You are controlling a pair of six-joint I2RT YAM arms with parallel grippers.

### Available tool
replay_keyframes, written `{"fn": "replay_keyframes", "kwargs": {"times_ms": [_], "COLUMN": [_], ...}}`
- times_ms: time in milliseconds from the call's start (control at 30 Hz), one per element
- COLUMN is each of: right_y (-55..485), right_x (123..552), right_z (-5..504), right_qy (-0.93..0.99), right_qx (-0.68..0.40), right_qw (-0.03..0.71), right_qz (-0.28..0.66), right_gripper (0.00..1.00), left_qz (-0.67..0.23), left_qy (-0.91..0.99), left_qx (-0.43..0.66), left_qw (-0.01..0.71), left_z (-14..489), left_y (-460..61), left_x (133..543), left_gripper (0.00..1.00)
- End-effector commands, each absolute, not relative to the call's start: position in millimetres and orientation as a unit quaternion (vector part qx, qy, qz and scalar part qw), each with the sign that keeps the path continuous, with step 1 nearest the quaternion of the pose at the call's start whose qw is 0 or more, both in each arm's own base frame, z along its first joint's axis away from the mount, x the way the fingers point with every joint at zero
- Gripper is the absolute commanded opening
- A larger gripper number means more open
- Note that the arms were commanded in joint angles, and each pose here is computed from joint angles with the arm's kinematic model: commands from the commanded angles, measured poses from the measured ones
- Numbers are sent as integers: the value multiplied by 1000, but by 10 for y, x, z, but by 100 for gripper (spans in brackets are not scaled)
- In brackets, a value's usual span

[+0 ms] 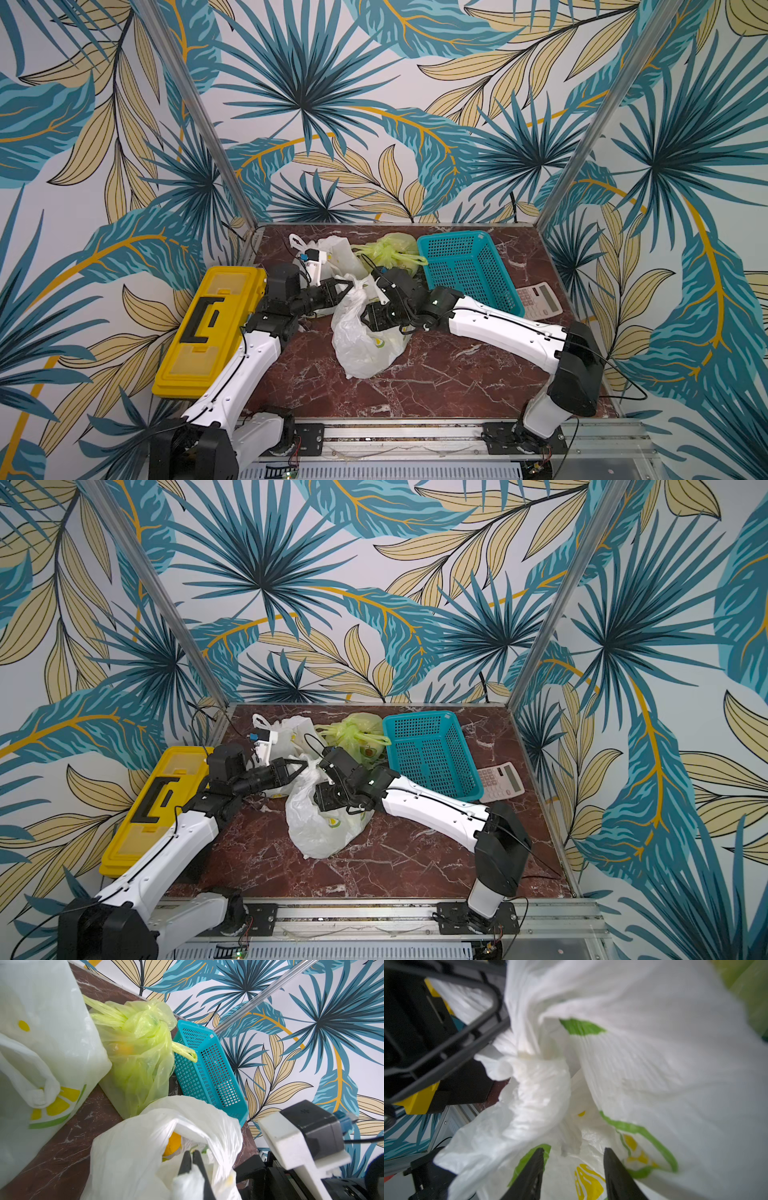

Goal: Place the pears into plastic bags & tie knots
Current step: Tie the plastic bag at the center of the board.

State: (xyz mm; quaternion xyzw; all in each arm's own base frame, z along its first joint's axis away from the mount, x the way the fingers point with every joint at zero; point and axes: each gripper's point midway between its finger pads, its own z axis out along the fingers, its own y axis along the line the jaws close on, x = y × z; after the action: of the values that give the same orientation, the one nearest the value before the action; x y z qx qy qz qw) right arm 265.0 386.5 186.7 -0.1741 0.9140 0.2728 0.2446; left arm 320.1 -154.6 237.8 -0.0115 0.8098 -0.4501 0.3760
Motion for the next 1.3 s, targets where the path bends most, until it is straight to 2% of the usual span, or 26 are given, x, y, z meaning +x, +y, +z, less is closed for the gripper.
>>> {"fn": "replay_keyframes", "kwargs": {"times_ms": [0,200,333,400,467,600,700,933,1100,1167,1267], "right_y": [3844,4051,4151,4182,4183,4148,3937,3078,2470,2281,2264], "right_x": [2665,2855,2975,3003,3023,2950,2770,2375,2337,2347,2332], "right_z": [1791,1868,1881,1859,1850,1847,1865,2055,1935,1885,1854], "right_qy": [912,904,901,902,901,904,914,929,945,951,952], "right_qx": [-177,-168,-152,-146,-144,-162,-193,-264,-249,-231,-219], "right_qw": [252,274,288,288,291,278,254,219,203,200,198], "right_qz": [271,281,288,288,287,280,250,139,54,43,80], "right_gripper": [47,60,60,55,44,15,2,0,0,0,0], "left_qz": [-449,-451,-455,-457,-457,-453,-450,-433,-416,-420,-430], "left_qy": [807,806,803,802,802,802,796,776,784,789,797], "left_qx": [-20,-26,-30,-32,-33,-33,-36,-35,-37,-39,-38], "left_qw": [384,383,384,382,383,388,403,457,459,446,421], "left_z": [2379,2369,2384,2376,2370,2363,2443,2788,2685,2582,2428], "left_y": [-1510,-1521,-1539,-1550,-1550,-1525,-1418,-1158,-1086,-1096,-1139], "left_x": [3209,3191,3180,3171,3156,3143,3166,3297,3363,3356,3332], "left_gripper": [0,0,0,0,0,0,0,0,0,0,0]}}
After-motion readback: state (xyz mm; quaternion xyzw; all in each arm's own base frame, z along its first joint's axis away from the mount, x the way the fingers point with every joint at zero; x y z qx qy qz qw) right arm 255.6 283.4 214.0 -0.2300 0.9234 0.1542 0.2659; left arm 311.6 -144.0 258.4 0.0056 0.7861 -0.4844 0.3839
